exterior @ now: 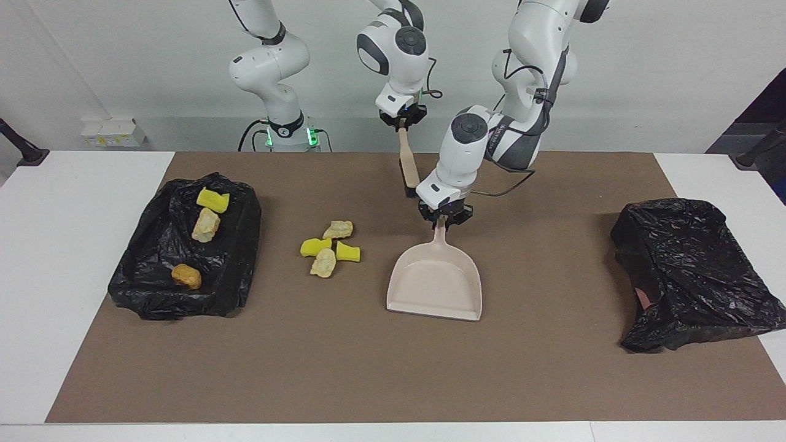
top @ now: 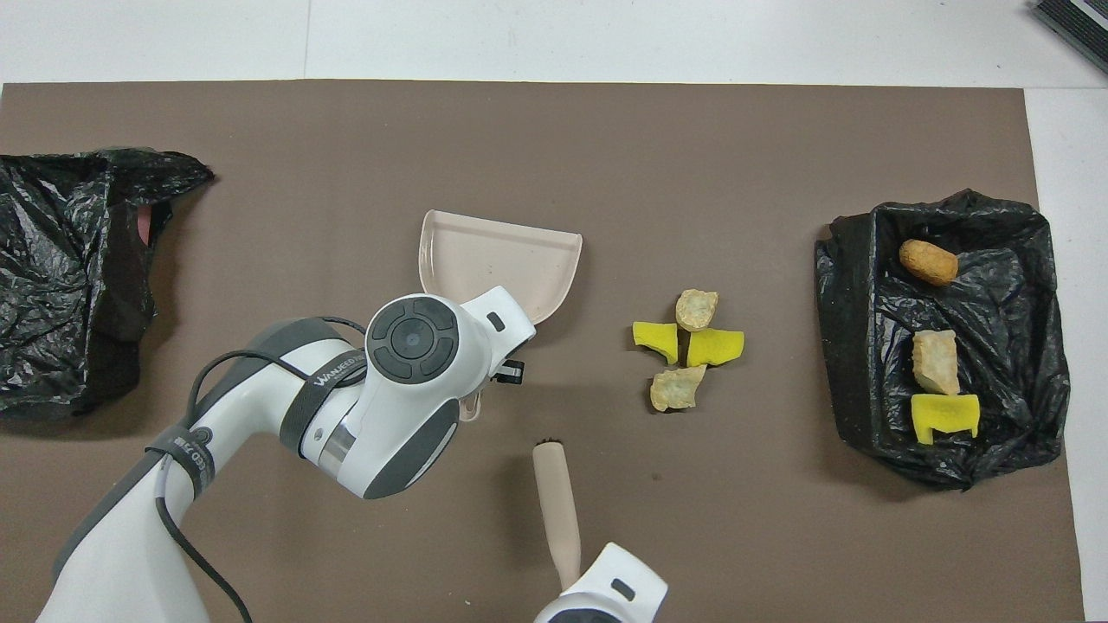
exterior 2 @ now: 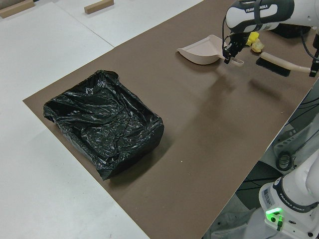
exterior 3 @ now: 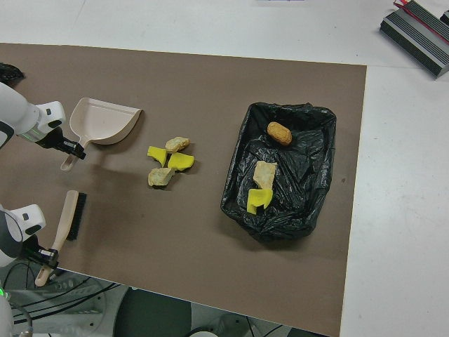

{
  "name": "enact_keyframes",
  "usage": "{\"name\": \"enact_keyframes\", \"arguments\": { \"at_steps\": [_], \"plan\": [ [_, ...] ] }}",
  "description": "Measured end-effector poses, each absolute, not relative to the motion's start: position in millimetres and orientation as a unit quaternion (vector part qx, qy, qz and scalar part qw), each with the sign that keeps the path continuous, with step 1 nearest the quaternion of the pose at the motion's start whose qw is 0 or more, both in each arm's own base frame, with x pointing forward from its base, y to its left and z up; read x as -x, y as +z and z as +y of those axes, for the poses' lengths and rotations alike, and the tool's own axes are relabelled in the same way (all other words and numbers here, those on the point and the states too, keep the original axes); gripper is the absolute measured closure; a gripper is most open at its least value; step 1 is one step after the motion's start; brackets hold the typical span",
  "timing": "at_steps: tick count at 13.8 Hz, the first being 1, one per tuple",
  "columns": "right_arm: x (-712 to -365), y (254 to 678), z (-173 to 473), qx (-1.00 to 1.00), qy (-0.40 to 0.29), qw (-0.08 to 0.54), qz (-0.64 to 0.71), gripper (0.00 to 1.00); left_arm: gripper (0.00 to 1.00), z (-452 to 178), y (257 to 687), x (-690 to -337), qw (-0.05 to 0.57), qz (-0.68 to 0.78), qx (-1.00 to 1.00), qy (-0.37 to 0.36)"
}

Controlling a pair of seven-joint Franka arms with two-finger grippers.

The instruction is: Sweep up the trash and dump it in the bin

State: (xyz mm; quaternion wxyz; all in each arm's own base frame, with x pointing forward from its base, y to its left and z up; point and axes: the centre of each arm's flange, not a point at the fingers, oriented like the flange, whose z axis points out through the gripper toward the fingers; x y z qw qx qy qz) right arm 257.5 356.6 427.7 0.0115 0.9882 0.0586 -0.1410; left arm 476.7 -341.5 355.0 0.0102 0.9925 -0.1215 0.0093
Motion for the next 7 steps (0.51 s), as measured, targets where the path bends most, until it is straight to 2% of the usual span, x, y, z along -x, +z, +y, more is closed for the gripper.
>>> {"name": "enact_keyframes", "arguments": {
  "at_steps": [2,4,7],
  "plan": [
    [-279,451,311,-0.989,-0.131,0.029,0.069,0.74,0.69,-338,362,-484,-0.005,-0.156,-0.987,0.027],
    [-302,464,271,-0.99,-0.115,0.045,0.063,0.74,0.69,-327,365,-488,-0.02,-0.222,-0.975,0.014],
    [-355,462,198,-0.988,-0.097,0.079,0.087,0.74,0.69,-306,365,-494,-0.038,-0.343,-0.938,-0.019]
  ]
}}
